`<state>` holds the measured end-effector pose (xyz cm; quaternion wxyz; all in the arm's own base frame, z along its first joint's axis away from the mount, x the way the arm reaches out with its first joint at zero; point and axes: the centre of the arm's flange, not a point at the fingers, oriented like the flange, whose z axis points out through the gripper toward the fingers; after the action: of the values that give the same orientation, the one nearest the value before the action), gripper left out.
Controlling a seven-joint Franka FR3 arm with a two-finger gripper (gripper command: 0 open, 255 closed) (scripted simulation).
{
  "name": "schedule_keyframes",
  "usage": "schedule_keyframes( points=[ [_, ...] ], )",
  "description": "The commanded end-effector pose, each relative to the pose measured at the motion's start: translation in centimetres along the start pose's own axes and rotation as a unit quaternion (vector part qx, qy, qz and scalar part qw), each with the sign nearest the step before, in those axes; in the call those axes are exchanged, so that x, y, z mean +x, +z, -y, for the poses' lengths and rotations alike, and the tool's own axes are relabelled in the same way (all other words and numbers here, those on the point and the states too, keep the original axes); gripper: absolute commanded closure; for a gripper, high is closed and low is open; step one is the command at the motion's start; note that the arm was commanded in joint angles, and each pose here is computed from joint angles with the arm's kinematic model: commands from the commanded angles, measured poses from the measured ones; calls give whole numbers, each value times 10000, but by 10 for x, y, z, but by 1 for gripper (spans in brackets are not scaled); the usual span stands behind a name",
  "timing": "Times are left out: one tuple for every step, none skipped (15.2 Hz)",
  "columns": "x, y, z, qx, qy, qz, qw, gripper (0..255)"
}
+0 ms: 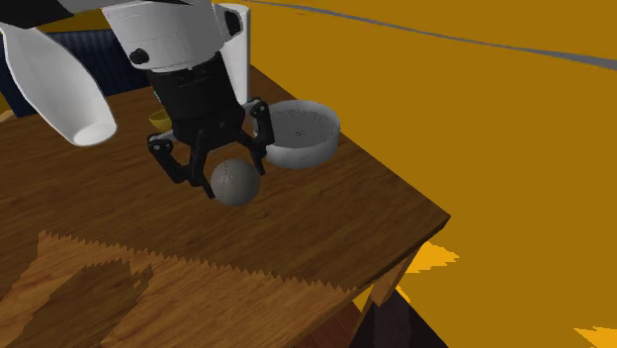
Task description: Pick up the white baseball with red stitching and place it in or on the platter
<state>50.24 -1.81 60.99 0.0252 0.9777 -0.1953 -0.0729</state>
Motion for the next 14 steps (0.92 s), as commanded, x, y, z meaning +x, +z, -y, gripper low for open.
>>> schedule_keyframes(
  points=[
    [-2,-10,0,0,0,1,10000,255],
    [-3,-15,0,0,0,1,10000,255],
    [-3,-20,-1,0,0,1,10000,255],
    [-4,-26,-1,0,0,1,10000,255],
    [-5,-31,-2,0,0,1,10000,255],
    [-5,-36,-2,0,0,1,10000,255],
    [-6,-41,-2,0,0,1,10000,255],
    [-7,-47,-3,0,0,1,10000,255],
    [-7,-52,-3,0,0,1,10000,255],
    [-8,-57,-4,0,0,1,10000,255],
    [-9,-62,-4,0,0,1,10000,255],
    [-10,-67,-4,0,0,1,10000,255],
    [-10,-73,-5,0,0,1,10000,255],
    [-11,-78,-5,0,0,1,10000,255]
  ],
)
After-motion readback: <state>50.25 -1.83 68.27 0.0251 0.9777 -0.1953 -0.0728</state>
